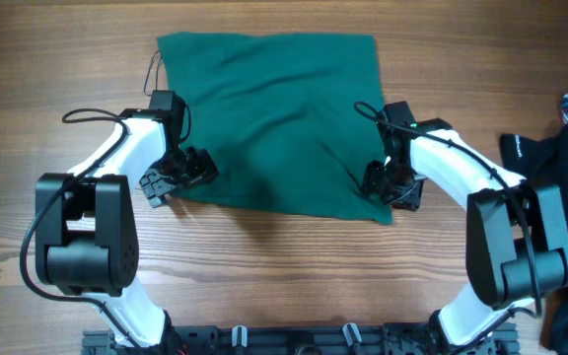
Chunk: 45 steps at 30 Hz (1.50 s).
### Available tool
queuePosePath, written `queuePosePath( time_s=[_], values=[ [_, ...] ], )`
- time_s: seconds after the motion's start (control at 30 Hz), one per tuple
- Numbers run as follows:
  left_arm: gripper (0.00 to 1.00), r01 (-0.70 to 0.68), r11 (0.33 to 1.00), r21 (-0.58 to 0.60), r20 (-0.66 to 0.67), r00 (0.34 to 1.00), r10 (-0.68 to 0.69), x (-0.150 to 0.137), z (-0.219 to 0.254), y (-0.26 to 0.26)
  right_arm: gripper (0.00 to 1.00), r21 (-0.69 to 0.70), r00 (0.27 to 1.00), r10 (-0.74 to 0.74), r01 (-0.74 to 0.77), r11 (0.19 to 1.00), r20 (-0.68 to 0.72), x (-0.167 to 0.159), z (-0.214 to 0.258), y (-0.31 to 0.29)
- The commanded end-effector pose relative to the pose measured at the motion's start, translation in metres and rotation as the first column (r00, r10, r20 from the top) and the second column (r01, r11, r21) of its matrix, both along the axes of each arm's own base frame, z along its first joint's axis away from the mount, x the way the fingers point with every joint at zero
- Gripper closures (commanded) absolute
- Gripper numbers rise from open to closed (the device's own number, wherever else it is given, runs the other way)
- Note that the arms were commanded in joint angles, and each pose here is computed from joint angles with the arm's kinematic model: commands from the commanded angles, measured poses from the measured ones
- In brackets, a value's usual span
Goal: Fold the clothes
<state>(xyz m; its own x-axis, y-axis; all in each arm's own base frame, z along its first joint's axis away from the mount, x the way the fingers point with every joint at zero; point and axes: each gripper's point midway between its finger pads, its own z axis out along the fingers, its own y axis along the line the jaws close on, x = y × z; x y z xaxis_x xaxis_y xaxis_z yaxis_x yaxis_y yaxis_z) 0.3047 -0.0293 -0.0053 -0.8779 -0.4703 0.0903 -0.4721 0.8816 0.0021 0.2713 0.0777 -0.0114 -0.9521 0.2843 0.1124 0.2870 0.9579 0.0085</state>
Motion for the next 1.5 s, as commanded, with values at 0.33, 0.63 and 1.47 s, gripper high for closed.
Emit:
queuePosePath(
  time_s=[0.33, 0.63, 1.47],
  values=[
    [0.05, -0.011, 1.000, 0.020, -0.021, 1.000, 0.011, -0.007, -0.013, 0.004, 0.56, -0.091, 0.991, -0.019, 0.007, 0.996, -0.132, -0.039, -0.052, -0.027],
    [0.34, -0.010, 1.000, 0.020, -0.021, 1.000, 0.010, -0.007, -0.013, 0.004, 0.95, -0.039, 0.996, -0.054, 0.051, 0.998, -0.066, -0.002, -0.038, -0.030],
    [0.94, -0.005, 1.000, 0.008, 0.176, 0.984, 0.003, 0.073, 0.066, 0.006, 0.96, -0.023, 0.997, 0.008, -0.006, 1.000, 0.072, 0.084, 0.060, -0.025]
  ],
)
